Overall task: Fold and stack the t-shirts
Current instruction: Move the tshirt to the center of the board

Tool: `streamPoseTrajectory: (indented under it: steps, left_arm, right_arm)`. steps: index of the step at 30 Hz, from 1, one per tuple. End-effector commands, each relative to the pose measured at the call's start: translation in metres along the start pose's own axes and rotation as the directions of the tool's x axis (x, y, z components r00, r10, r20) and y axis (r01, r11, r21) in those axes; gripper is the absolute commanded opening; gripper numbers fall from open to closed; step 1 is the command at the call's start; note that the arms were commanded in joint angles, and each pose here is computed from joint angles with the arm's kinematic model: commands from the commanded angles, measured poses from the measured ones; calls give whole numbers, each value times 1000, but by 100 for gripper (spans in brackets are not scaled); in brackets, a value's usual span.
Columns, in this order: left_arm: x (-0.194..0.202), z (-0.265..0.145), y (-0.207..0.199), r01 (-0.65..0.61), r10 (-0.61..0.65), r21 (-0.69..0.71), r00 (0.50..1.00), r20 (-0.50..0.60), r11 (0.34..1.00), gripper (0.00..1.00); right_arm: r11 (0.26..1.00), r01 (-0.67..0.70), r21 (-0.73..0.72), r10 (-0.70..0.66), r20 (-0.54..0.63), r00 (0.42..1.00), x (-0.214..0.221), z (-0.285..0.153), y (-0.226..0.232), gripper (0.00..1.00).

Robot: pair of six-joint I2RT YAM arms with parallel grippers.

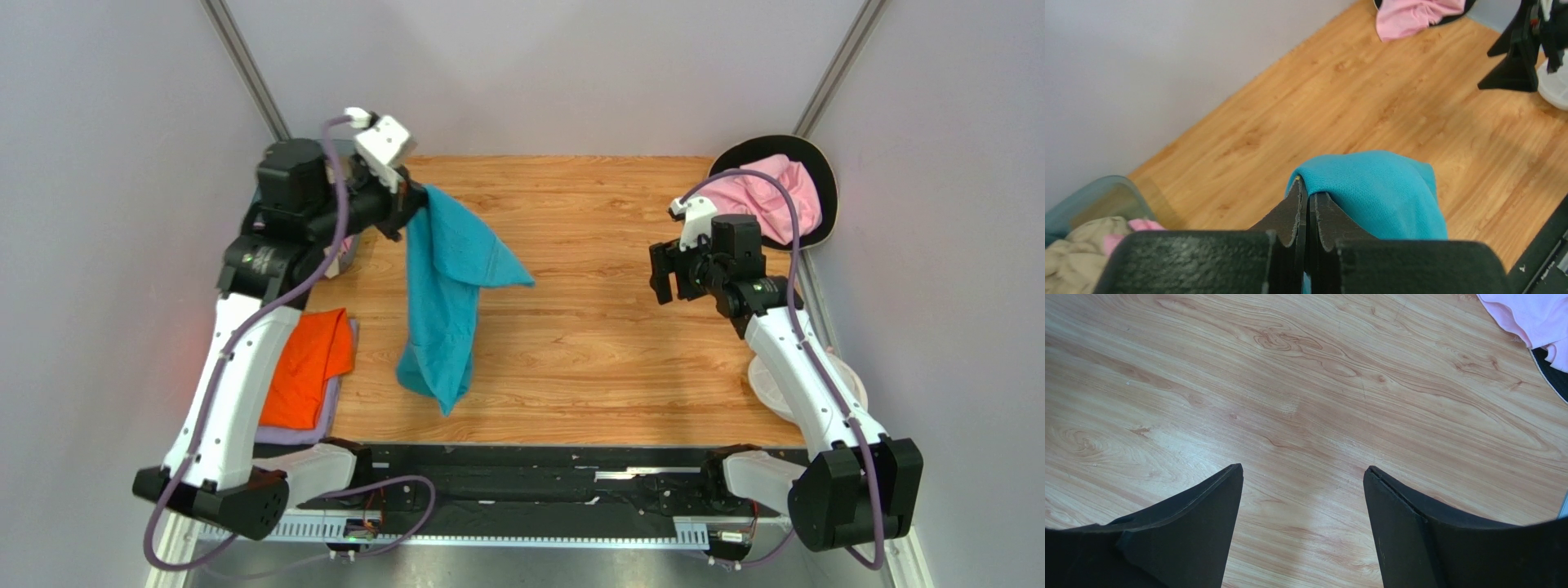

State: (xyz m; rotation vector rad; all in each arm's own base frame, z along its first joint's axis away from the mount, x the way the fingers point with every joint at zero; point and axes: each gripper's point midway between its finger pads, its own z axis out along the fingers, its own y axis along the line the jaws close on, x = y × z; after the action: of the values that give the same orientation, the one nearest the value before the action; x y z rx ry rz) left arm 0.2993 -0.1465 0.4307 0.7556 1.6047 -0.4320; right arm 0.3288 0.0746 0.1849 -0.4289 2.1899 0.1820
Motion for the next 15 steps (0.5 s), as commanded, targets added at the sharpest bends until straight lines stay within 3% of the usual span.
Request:
streamPoseTrajectory:
  steps: [1,5,11,15]
  left_arm:
    - [38,50,-20,-15,19,49,997,-79,999,0]
    - [73,108,-55,-6,32,147,983,-179,989,0]
    - [76,165,-73,7,37,193,975,-219,981,0]
    - [47,184,-87,9,28,217,986,-166,976,0]
  right_arm:
    - [1000,19,4,-19,-3,1000,1,4,-2,77]
    - [1000,25,13,-25,-14,1000,4,7,-4,77]
    - [999,28,21,-27,-40,999,11,12,-7,77]
    - [999,31,28,-30,-54,998,14,15,-8,77]
